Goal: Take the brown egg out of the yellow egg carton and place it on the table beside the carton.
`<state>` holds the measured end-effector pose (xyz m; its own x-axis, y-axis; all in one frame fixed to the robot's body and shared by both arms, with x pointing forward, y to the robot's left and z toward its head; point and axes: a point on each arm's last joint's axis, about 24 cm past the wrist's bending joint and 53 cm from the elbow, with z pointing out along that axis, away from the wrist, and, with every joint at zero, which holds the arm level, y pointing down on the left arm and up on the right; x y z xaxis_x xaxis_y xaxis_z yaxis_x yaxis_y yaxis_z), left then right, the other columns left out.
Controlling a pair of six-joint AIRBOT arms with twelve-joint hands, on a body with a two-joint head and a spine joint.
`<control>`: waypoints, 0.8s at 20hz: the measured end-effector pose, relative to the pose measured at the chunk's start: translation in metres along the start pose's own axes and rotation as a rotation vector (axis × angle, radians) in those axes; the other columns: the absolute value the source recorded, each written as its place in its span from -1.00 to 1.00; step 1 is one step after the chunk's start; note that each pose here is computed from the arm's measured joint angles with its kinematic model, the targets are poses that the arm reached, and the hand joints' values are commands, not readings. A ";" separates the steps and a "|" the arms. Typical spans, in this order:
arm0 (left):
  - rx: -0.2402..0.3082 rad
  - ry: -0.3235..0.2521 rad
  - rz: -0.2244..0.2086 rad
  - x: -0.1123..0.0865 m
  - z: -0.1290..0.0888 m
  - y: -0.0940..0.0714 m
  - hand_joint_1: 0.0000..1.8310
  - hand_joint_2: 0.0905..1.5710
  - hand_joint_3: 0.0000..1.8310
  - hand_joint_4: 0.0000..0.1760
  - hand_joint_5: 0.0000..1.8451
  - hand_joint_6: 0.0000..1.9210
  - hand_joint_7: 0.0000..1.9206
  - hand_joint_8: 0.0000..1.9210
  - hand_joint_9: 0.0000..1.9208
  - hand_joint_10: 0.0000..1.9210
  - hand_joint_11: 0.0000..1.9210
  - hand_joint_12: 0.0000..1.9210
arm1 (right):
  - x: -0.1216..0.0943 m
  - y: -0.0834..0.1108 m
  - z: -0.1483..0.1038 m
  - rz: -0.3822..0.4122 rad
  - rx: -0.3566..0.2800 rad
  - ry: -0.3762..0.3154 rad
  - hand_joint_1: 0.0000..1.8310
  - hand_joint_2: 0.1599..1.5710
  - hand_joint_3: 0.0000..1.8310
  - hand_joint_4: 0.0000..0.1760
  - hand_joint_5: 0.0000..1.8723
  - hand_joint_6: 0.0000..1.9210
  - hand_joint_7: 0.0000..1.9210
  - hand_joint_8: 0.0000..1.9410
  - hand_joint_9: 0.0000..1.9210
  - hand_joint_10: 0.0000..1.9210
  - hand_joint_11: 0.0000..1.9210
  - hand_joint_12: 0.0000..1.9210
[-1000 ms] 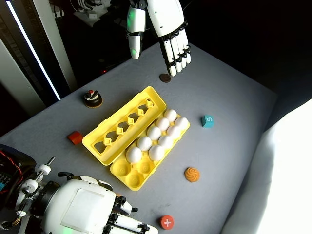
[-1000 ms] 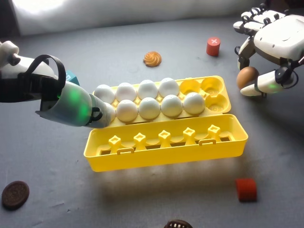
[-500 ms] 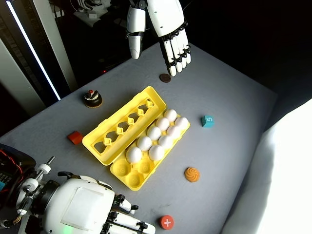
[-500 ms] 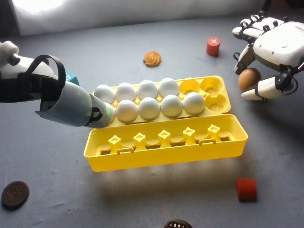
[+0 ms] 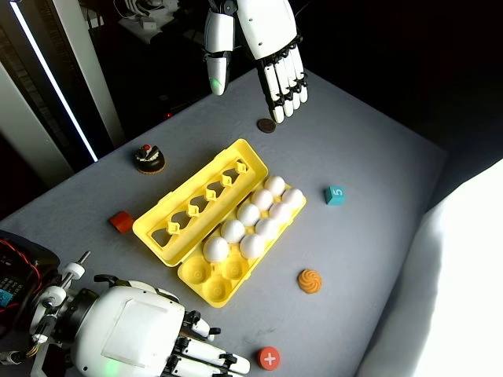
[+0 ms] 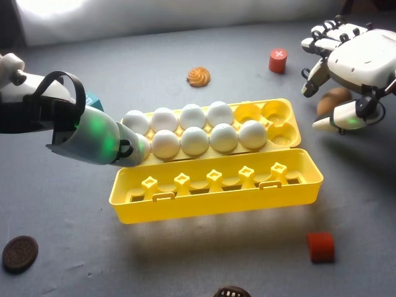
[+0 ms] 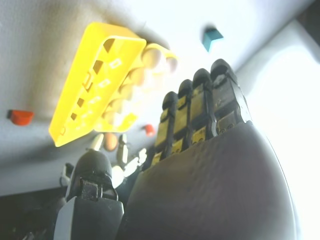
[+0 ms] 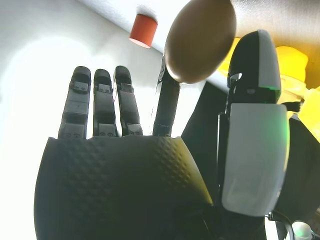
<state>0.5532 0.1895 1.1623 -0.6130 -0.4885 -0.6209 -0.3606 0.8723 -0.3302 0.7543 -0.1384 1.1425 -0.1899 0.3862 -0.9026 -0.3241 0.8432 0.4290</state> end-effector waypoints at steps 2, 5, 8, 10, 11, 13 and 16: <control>0.001 0.000 0.000 0.000 0.000 0.000 -1.00 0.52 -1.00 -1.00 -0.87 -0.99 -0.89 -0.99 -0.93 -0.99 -0.97 -0.98 | 0.002 0.002 0.001 0.002 -0.003 0.003 -0.10 0.04 -1.00 1.00 -0.05 -0.97 -0.86 -0.99 -1.00 -1.00 -1.00 -1.00; 0.000 0.000 0.000 0.000 0.000 0.000 -1.00 0.53 -1.00 -1.00 -0.89 -0.99 -0.88 -0.99 -0.92 -0.99 -0.97 -0.98 | 0.003 0.003 0.001 0.002 -0.005 0.004 -0.09 0.03 -1.00 1.00 -0.04 -0.97 -0.82 -0.98 -1.00 -1.00 -1.00 -1.00; 0.000 0.000 0.000 0.000 0.000 0.000 -1.00 0.53 -1.00 -1.00 -0.89 -1.00 -0.90 -1.00 -0.94 -1.00 -0.98 -0.98 | -0.002 0.005 0.003 0.005 -0.007 -0.003 -0.08 0.02 -1.00 1.00 -0.01 -0.96 -0.80 -0.98 -1.00 -1.00 -1.00 -1.00; 0.001 0.000 0.000 0.000 0.000 0.000 -1.00 0.53 -1.00 -1.00 -0.90 -1.00 -0.90 -1.00 -0.94 -1.00 -0.97 -0.97 | -0.014 0.006 0.005 0.007 -0.008 -0.026 -0.11 0.04 -1.00 1.00 -0.03 -0.97 -0.78 -0.97 -1.00 -1.00 -1.00 -1.00; 0.000 0.000 0.000 0.000 0.000 0.000 -1.00 0.53 -1.00 -1.00 -0.90 -1.00 -0.91 -1.00 -0.95 -1.00 -0.99 -0.98 | -0.020 0.007 0.006 0.009 -0.010 -0.037 -0.10 0.03 -1.00 1.00 -0.04 -0.98 -0.79 -0.98 -1.00 -1.00 -1.00 -1.00; 0.000 0.000 0.000 0.000 0.000 0.000 -1.00 0.53 -1.00 -1.00 -0.89 -1.00 -0.91 -1.00 -0.96 -1.00 -0.99 -0.98 | -0.038 0.004 0.007 0.016 -0.003 -0.074 -0.11 0.02 -1.00 1.00 -0.03 -0.98 -0.83 -0.99 -1.00 -1.00 -1.00 -1.00; 0.000 0.000 -0.001 0.000 0.000 0.000 -1.00 0.53 -1.00 -1.00 -0.89 -1.00 -0.91 -1.00 -0.96 -1.00 -0.99 -0.98 | -0.053 -0.003 0.006 0.020 0.010 -0.097 -0.11 0.02 -1.00 1.00 -0.03 -0.98 -0.82 -0.99 -1.00 -1.00 -1.00 -1.00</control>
<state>0.5532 0.1894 1.1625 -0.6127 -0.4890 -0.6209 -0.3608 0.8720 -0.3308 0.7704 -0.1587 1.1887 -0.1049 0.4368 -0.8934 -0.3119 0.8386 0.4466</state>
